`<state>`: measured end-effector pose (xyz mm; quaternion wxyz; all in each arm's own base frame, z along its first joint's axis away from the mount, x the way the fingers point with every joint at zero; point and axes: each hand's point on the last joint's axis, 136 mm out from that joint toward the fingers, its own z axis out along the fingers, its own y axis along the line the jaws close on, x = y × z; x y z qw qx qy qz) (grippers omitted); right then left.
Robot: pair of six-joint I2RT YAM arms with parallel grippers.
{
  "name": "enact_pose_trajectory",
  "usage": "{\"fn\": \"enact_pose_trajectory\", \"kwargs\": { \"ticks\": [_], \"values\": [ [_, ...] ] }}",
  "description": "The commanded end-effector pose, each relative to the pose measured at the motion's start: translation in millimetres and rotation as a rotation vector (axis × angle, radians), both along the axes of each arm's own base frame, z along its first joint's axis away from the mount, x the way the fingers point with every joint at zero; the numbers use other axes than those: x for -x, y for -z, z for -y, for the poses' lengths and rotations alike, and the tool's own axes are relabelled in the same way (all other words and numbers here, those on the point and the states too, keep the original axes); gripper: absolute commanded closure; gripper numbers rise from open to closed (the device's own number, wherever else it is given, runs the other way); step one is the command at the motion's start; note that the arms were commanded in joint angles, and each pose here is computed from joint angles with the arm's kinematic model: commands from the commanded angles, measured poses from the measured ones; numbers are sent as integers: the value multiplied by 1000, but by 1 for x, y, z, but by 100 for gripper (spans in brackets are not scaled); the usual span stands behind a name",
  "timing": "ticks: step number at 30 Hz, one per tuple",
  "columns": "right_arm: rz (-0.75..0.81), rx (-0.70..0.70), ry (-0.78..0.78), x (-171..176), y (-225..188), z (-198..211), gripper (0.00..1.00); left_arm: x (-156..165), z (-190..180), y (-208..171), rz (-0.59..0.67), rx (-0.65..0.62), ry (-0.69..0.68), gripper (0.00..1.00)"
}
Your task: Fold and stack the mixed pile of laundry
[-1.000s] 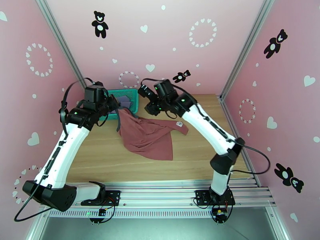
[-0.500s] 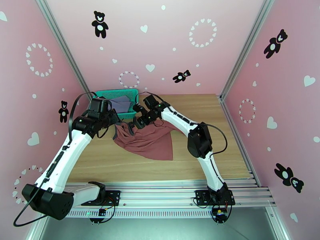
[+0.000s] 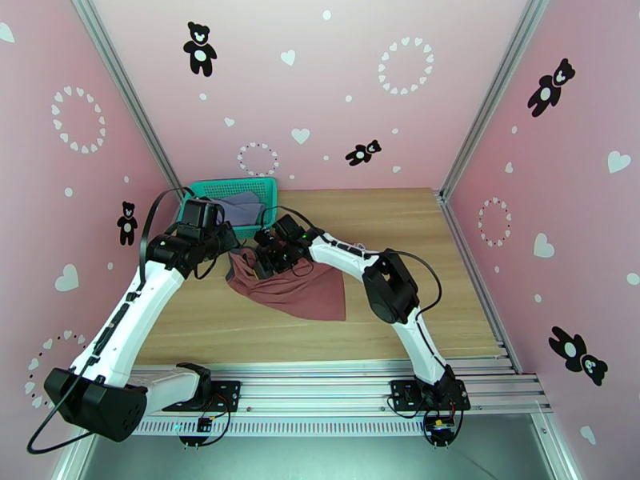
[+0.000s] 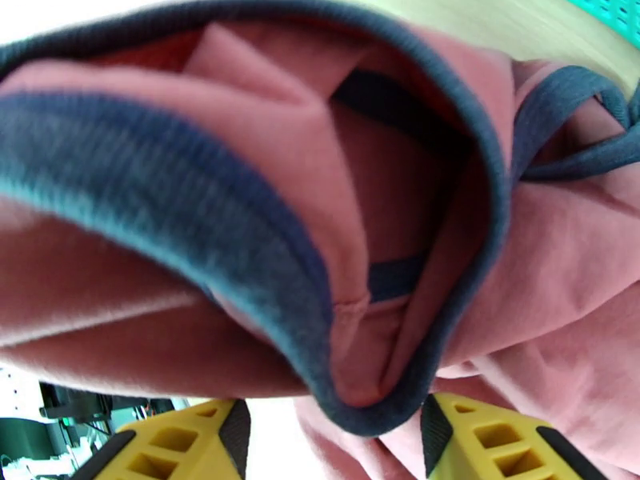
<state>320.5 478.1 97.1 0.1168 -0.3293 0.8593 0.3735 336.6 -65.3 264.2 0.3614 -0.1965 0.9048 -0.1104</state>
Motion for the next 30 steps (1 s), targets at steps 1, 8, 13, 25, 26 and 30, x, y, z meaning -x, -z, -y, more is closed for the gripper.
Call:
{"fn": "enact_pose_trajectory", "kwargs": {
  "ticks": [1, 8, 13, 25, 26, 30],
  "values": [
    [63, -28, 50, -13, -31, 2, 41, 1, -5, -6, 23, -12, -12, 100],
    [59, -54, 65, -22, -40, 1, 42, 0, -4, -6, 25, -8, -7, 100],
    [22, -69, 42, -14, -36, -9, 42, -1, -3, -7, 30, -7, -5, 100],
    [-23, -43, 61, -17, -9, -20, 49, 0, -2, -11, 42, 4, 1, 100],
    [-26, -38, 64, -17, -6, -21, 50, 0, -1, -12, 45, 6, 2, 100],
    [-28, -25, 66, -19, -1, -23, 54, 2, -1, -15, 52, 12, 4, 100]
  ]
}}
